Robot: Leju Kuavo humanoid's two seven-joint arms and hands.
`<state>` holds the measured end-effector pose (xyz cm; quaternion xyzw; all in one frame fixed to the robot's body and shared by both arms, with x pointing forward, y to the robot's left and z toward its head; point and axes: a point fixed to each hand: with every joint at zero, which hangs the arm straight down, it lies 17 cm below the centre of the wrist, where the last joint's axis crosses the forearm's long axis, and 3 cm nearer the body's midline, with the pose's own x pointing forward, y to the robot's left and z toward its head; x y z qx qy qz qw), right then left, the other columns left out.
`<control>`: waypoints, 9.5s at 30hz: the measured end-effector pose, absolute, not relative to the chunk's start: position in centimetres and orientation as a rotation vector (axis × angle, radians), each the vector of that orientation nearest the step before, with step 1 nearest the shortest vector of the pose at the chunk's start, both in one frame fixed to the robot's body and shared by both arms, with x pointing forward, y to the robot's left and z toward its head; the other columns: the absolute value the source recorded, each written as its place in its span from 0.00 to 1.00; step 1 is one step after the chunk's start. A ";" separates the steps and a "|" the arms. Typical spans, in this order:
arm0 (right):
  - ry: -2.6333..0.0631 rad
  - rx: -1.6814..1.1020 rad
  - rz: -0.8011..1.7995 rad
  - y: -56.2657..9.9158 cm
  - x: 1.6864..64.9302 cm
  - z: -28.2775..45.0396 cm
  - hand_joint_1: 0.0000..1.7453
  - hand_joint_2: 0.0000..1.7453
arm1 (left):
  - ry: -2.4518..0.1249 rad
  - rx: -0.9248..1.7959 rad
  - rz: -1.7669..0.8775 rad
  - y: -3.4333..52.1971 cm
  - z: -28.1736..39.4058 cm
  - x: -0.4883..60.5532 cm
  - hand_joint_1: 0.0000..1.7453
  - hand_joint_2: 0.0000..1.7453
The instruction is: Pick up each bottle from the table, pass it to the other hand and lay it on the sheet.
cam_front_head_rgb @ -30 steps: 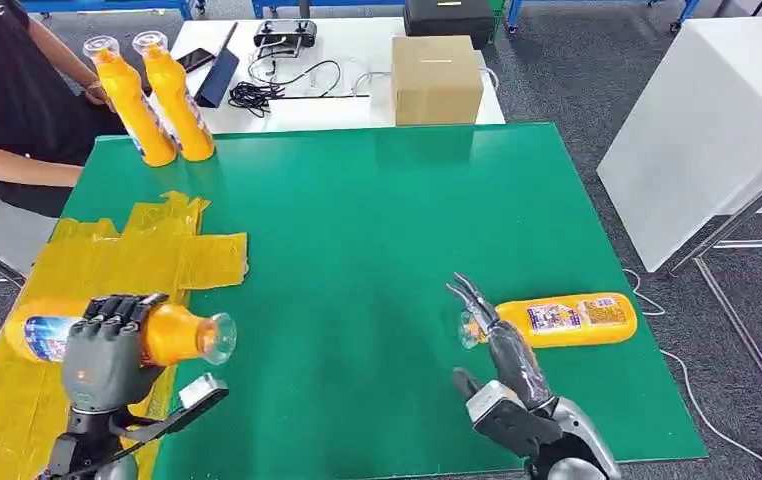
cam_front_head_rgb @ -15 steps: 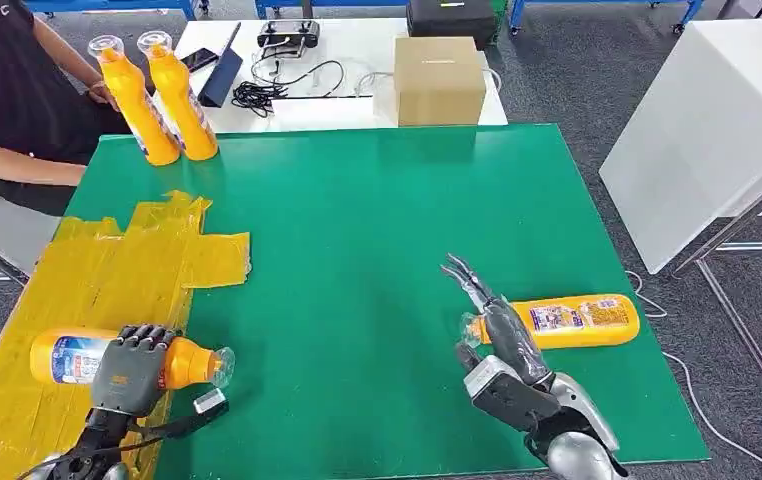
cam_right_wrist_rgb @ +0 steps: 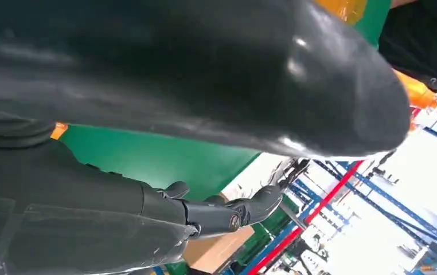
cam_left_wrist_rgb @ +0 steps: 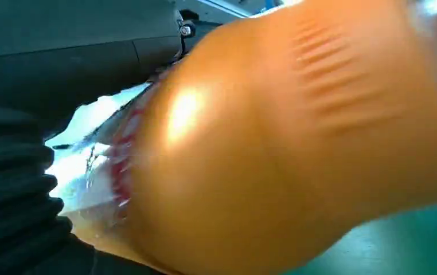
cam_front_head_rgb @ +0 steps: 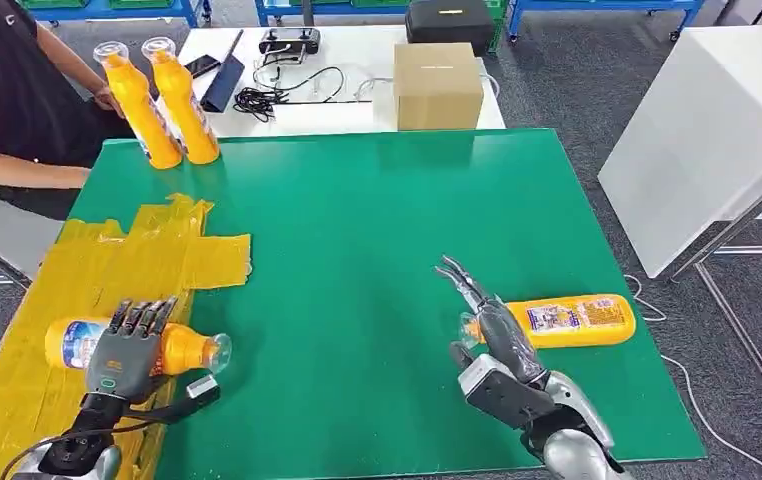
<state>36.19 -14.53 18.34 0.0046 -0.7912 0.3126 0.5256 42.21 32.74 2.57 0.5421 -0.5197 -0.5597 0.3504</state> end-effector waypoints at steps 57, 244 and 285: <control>-1.406 -0.886 0.897 -35.9 26.5 12.8 0.00 1.00 | -1.960 0.054 0.640 28.3 17.3 32.7 0.00 0.00; -1.805 0.065 1.045 1.1 33.7 13.2 1.00 1.00 | -1.937 -0.636 0.281 13.0 21.5 32.8 0.00 1.00; -1.841 0.144 1.089 1.3 31.6 14.1 1.00 1.00 | -1.923 -0.727 -0.031 9.3 20.2 30.4 1.00 1.00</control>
